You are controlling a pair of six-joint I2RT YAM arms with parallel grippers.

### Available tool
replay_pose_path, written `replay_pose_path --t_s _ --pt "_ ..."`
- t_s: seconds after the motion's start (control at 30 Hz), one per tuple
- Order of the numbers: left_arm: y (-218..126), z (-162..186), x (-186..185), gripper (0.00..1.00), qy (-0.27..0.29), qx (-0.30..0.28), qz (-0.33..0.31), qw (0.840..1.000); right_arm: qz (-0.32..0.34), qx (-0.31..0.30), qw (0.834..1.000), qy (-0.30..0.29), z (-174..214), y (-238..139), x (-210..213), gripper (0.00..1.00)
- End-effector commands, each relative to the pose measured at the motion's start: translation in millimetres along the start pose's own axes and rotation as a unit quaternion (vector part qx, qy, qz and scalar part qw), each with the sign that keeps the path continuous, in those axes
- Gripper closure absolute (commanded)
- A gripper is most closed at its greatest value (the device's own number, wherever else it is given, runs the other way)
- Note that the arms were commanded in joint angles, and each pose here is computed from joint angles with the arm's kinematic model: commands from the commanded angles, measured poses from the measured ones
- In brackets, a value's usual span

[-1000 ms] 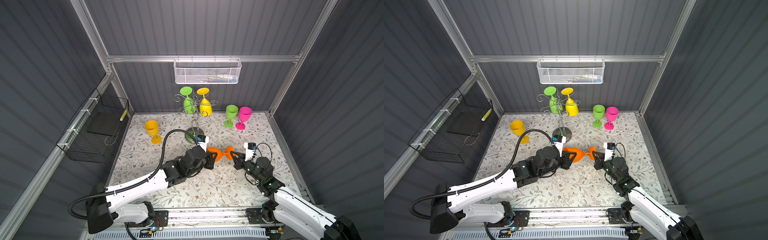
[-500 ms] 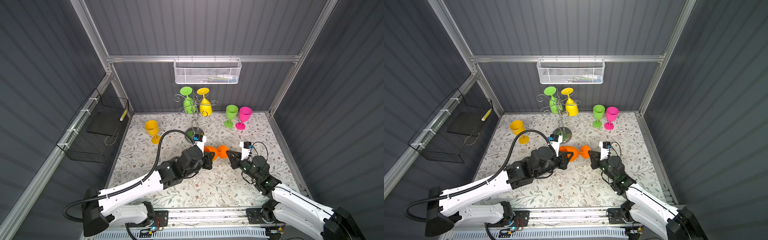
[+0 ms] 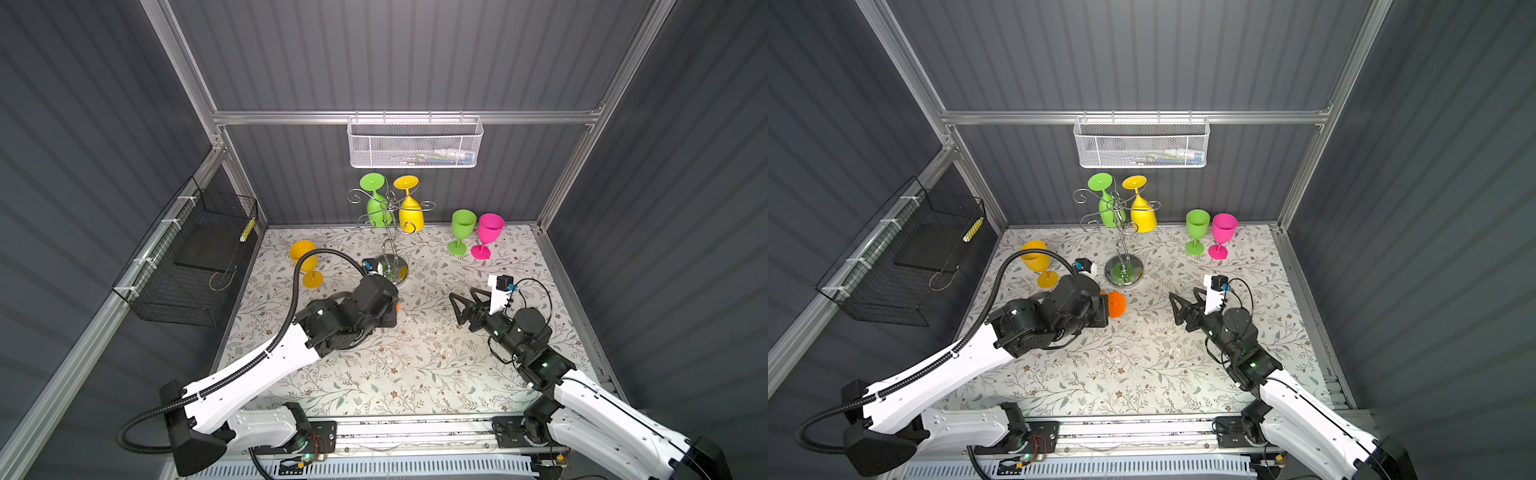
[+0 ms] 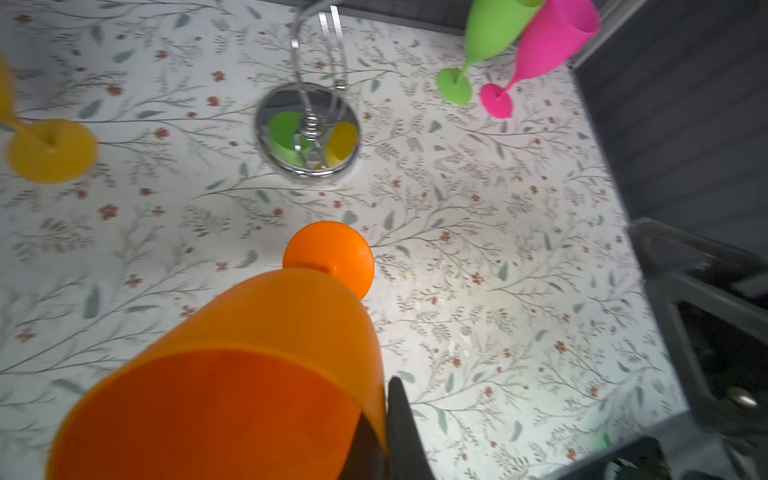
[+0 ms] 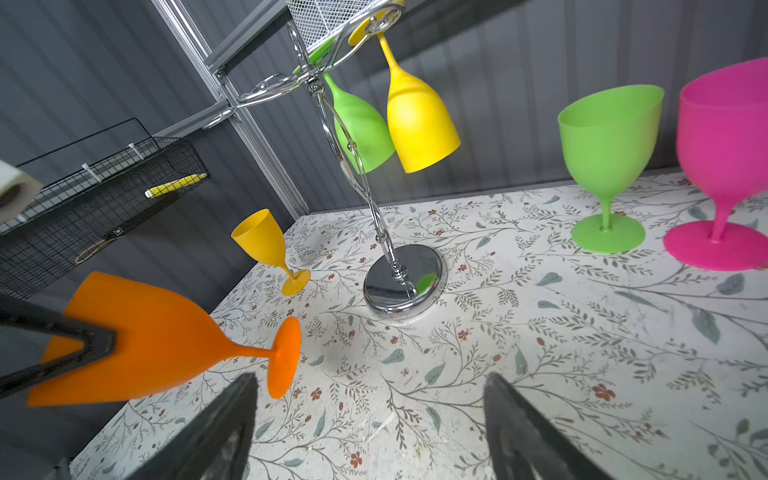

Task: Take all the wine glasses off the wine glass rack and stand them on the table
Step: 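Carry the orange glass toward the standing yellow glass while the right gripper withdraws, then lower the orange glass upright beside the yellow glass and open the left gripper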

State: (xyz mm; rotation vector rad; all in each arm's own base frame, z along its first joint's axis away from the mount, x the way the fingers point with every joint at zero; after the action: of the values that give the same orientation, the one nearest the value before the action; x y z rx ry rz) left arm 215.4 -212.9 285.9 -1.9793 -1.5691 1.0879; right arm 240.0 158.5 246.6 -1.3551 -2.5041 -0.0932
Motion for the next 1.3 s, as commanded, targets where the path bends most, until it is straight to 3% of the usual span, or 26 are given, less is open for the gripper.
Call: replay_pose_path --t_s 0.0,0.2,0.43,0.93,1.0,1.27 --pt "5.3 2.8 42.0 1.00 0.029 0.052 -0.087 0.994 0.006 0.006 1.000 -0.013 -4.6 -0.4 2.3 0.13" --pt "30.4 -9.8 95.1 1.00 0.022 0.107 -0.174 0.979 0.000 0.018 0.999 -0.027 1.8 1.6 7.7 0.10" --pt "55.9 -25.0 135.5 1.00 -0.014 0.133 -0.201 0.970 -0.010 0.030 0.998 -0.052 8.9 3.3 17.8 0.07" --pt "81.4 -57.5 167.5 1.00 -0.035 0.147 -0.219 0.964 -0.034 0.038 0.996 -0.078 22.4 6.5 31.2 0.05" --pt "84.1 -74.3 164.6 1.00 -0.039 0.124 -0.207 0.970 -0.034 0.041 0.995 -0.080 24.5 7.3 31.0 0.04" --pt "93.9 -87.4 178.5 1.00 -0.055 0.128 -0.198 0.970 -0.034 0.042 0.995 -0.083 27.9 8.4 30.6 0.04"
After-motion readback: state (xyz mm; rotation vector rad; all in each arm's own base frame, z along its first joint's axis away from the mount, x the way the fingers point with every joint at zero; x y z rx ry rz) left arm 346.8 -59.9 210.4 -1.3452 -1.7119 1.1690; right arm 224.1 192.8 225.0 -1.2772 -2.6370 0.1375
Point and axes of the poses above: each gripper's point midway between its finger pads, its own y axis out along the fingers, its own x axis along the line the jaws close on, z = x × y, the point moved 4 cm from there along -y, back along the fingers, and after that the axes turned 7 degrees about -y, right-handed, at the moved point
